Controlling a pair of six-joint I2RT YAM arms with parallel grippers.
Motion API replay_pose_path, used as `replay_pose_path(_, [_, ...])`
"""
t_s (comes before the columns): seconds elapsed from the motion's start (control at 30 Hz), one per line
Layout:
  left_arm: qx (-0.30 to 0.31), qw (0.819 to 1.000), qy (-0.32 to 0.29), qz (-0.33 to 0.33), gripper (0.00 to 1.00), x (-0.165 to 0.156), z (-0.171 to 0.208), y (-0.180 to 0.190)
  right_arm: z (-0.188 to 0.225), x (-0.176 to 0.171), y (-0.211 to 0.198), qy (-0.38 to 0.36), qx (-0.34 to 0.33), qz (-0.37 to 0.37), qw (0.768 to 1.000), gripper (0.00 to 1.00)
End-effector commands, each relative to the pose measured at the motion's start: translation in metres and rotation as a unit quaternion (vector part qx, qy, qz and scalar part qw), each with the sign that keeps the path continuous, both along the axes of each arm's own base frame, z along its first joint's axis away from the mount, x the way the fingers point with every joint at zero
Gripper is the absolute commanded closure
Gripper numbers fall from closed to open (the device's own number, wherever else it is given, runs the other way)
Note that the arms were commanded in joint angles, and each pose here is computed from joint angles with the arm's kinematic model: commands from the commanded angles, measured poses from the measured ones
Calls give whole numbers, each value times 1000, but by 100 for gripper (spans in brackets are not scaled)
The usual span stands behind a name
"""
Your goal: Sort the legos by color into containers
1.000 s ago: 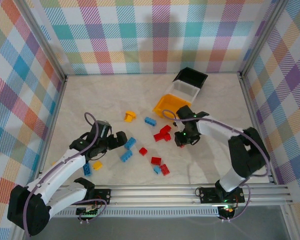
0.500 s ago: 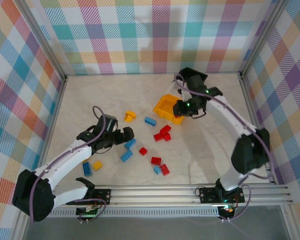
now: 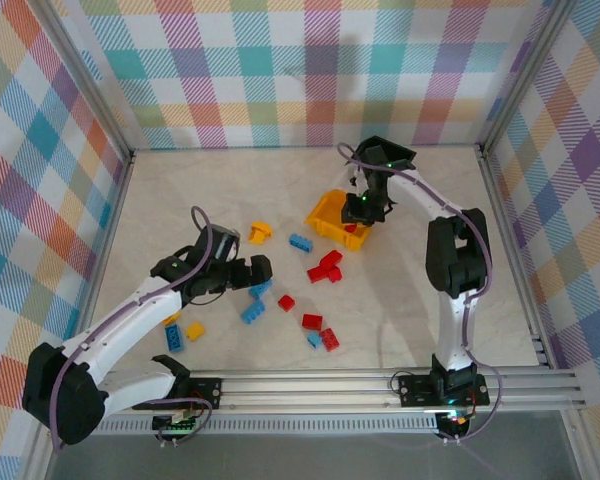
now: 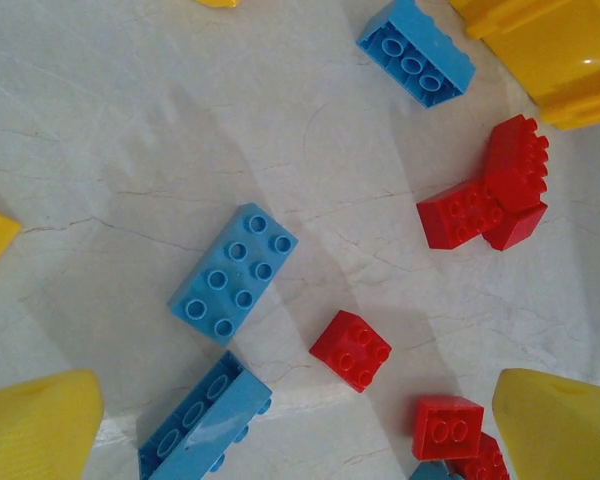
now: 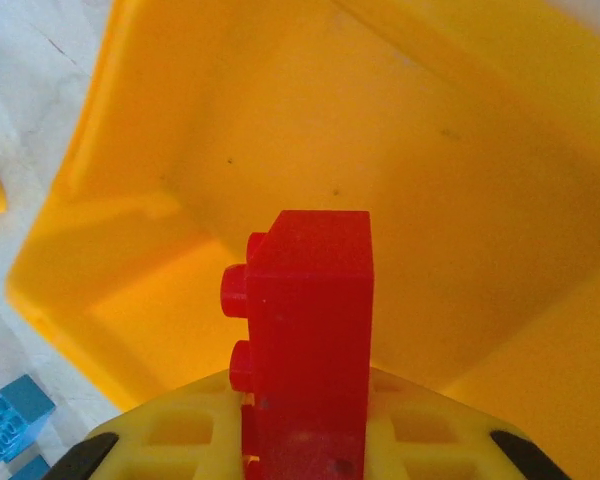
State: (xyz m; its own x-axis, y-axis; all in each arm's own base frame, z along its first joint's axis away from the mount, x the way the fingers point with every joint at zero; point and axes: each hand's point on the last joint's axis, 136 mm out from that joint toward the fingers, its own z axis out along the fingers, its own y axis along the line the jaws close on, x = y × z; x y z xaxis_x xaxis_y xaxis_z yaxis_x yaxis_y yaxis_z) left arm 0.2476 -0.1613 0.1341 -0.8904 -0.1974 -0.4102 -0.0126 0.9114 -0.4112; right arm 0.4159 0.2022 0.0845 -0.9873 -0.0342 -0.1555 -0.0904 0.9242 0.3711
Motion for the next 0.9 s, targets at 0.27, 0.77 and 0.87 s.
replay_pose_path(0.27, [6, 999, 17, -38, 0, 8, -13, -17, 56, -9, -5, -44, 7, 5, 999, 45])
replay_pose_path(0.77, [57, 998, 35, -13, 0, 19, -30, -6, 23, -253, 24, 65, 20, 190, 980, 36])
replay_pose_path(0.87, [52, 998, 35, -5, 0, 15, -31, -3, 3, -284, 21, 80, -11, 221, 972, 37])
